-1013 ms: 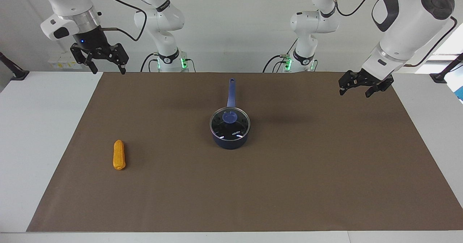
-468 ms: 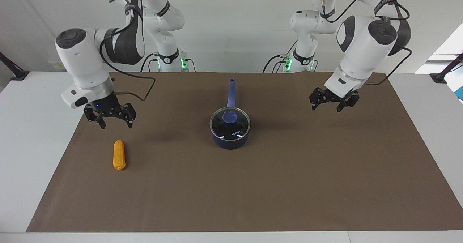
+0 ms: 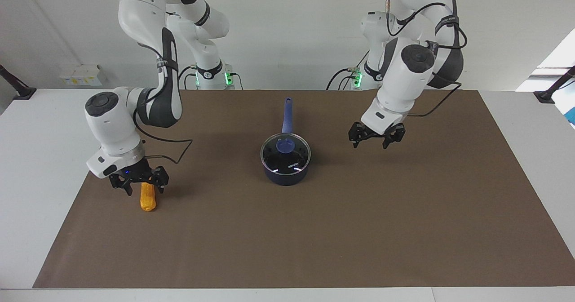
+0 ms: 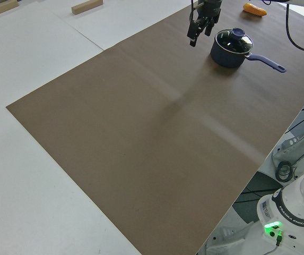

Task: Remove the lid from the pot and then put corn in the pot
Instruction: 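Reach the left gripper to the pot lid while the right gripper reaches the corn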

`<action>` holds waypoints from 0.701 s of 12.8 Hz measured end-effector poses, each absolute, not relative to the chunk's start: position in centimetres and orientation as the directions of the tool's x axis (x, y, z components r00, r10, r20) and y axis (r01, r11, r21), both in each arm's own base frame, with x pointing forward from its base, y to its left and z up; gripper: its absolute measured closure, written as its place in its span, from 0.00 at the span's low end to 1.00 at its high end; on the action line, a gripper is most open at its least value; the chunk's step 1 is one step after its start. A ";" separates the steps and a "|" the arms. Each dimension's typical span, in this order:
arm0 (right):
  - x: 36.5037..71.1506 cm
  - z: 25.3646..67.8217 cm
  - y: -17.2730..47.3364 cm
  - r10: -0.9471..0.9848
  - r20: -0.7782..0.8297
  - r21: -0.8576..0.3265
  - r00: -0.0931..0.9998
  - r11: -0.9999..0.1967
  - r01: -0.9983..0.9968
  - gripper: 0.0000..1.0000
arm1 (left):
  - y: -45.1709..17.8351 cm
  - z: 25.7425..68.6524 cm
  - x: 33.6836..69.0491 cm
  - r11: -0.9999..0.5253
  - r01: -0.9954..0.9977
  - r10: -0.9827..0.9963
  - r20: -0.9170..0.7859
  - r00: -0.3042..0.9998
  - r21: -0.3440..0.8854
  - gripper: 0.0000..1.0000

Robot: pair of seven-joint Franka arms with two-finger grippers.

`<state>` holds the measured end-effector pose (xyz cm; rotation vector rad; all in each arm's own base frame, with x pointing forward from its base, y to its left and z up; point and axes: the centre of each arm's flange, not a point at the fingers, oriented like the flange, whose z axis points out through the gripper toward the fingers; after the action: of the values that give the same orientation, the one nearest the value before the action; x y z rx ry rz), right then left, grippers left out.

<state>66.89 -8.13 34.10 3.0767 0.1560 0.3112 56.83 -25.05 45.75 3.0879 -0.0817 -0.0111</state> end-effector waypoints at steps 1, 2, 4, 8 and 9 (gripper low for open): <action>67.1 32.5 -8.8 0.109 0.204 0.048 0.973 -0.994 0.102 0.00 | -26.4 45.0 56.7 -0.998 -0.036 -0.037 -0.003 0.999 0.054 0.00; 67.2 31.2 -9.1 0.115 0.200 0.047 0.973 -0.993 0.108 0.00 | -27.7 44.3 56.6 -0.998 -0.019 -0.019 -0.004 1.000 0.055 0.00; 67.3 29.5 -8.8 0.175 0.177 0.053 0.968 -0.984 0.168 0.00 | -30.7 43.1 56.2 -0.998 0.008 0.008 -0.008 1.000 0.055 0.00; 67.3 29.1 -8.9 0.271 0.169 0.069 0.948 -0.962 0.263 0.10 | -36.7 42.1 55.1 -0.998 0.033 0.033 -0.010 0.999 0.059 0.00; 67.4 29.1 -8.9 0.277 0.170 0.071 0.946 -0.961 0.268 0.23 | -38.3 42.4 54.5 -0.997 0.037 0.037 -0.010 0.999 0.060 0.00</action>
<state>67.36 -8.90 29.13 3.0525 0.4279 0.2767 54.53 -38.31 42.38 3.0808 0.0573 -0.0133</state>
